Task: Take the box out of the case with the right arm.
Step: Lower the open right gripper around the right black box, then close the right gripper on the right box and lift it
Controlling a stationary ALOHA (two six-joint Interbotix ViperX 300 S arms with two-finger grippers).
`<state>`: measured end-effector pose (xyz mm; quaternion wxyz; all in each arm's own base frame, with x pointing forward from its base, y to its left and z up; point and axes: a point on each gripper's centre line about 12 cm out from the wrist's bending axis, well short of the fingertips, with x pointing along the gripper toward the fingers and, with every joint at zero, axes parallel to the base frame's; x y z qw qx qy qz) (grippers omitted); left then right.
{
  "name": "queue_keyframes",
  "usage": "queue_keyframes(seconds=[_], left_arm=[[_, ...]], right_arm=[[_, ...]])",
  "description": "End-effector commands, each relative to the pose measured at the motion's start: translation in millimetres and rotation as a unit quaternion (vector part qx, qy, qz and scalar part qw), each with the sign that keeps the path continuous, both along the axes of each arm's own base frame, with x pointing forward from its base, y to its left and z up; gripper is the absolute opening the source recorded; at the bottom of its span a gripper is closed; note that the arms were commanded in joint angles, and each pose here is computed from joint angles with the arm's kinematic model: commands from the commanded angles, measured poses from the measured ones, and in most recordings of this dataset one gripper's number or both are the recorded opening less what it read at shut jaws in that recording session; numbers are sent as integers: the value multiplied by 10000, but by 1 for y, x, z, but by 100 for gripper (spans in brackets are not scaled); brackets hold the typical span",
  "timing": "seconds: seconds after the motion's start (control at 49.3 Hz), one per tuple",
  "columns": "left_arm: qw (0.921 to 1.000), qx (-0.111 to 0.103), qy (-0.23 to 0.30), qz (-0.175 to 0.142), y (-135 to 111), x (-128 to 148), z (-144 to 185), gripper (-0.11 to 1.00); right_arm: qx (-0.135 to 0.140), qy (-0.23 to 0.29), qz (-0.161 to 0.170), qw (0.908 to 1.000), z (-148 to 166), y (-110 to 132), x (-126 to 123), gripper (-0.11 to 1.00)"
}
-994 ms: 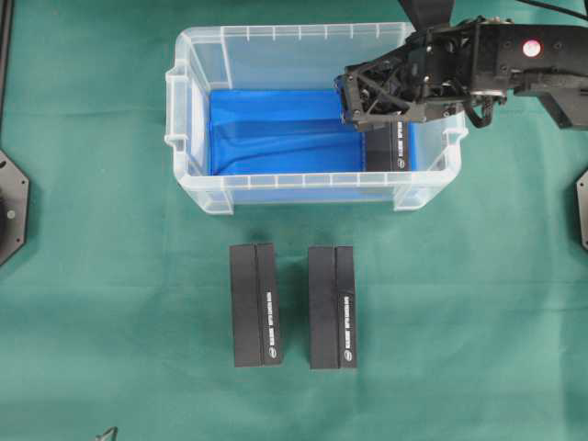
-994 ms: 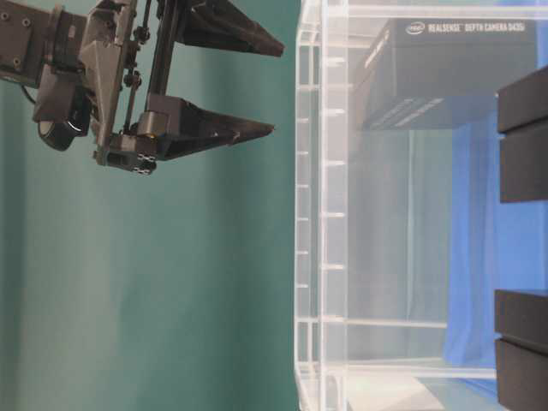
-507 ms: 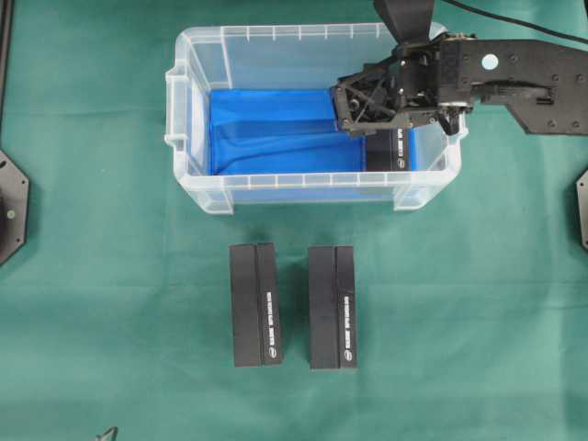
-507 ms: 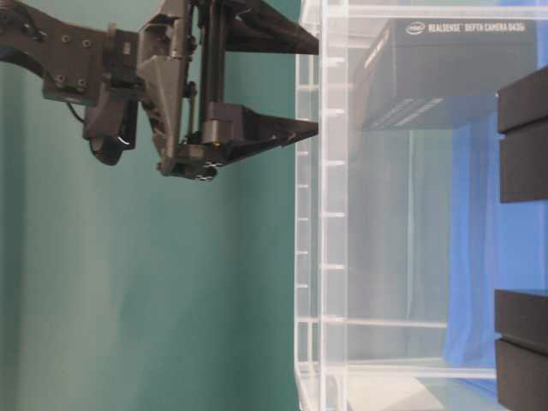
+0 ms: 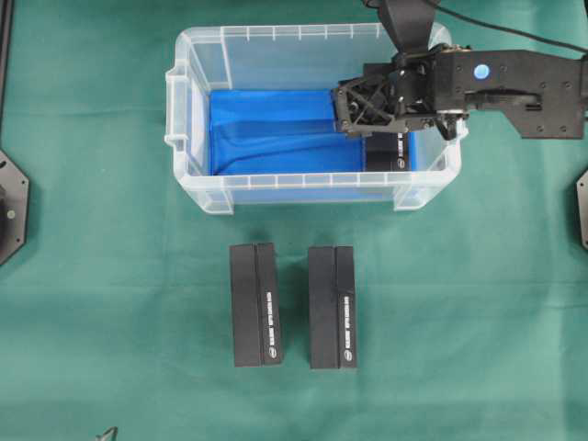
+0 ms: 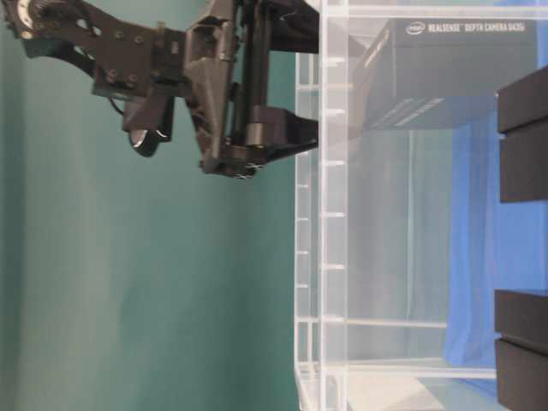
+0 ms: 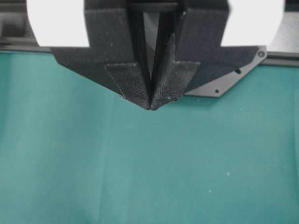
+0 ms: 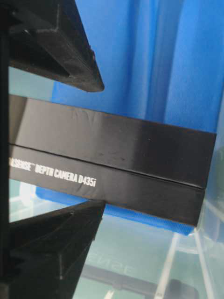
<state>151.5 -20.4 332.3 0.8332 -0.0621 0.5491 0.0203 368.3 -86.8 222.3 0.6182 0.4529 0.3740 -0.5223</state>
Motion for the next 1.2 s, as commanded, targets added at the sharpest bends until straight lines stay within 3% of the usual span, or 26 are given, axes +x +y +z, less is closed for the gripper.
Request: queue_keyframes(seconds=[0.0,0.386,0.731,0.812,0.933,1.177], left_arm=[[10000,8,-48,-12,0,2,3,0],[10000,7,-55,-12,0,1,3,0],[10000,5,-63,-12,0,1,3,0],[10000,6,-55,-20,-1,1,3,0],[10000,5,-63,-12,0,1,3,0],[10000,7,-55,-12,0,1,3,0]], right_arm=[[-12,-75,-14,10000,2,-2,2,93],[174,145,-22,9997,-31,-1,12,93],[283,117,-131,9994,-31,1,13,92],[299,115,-164,9994,-30,1,13,87],[298,108,-164,9994,-30,1,13,64],[292,69,-165,9994,-27,1,14,65]])
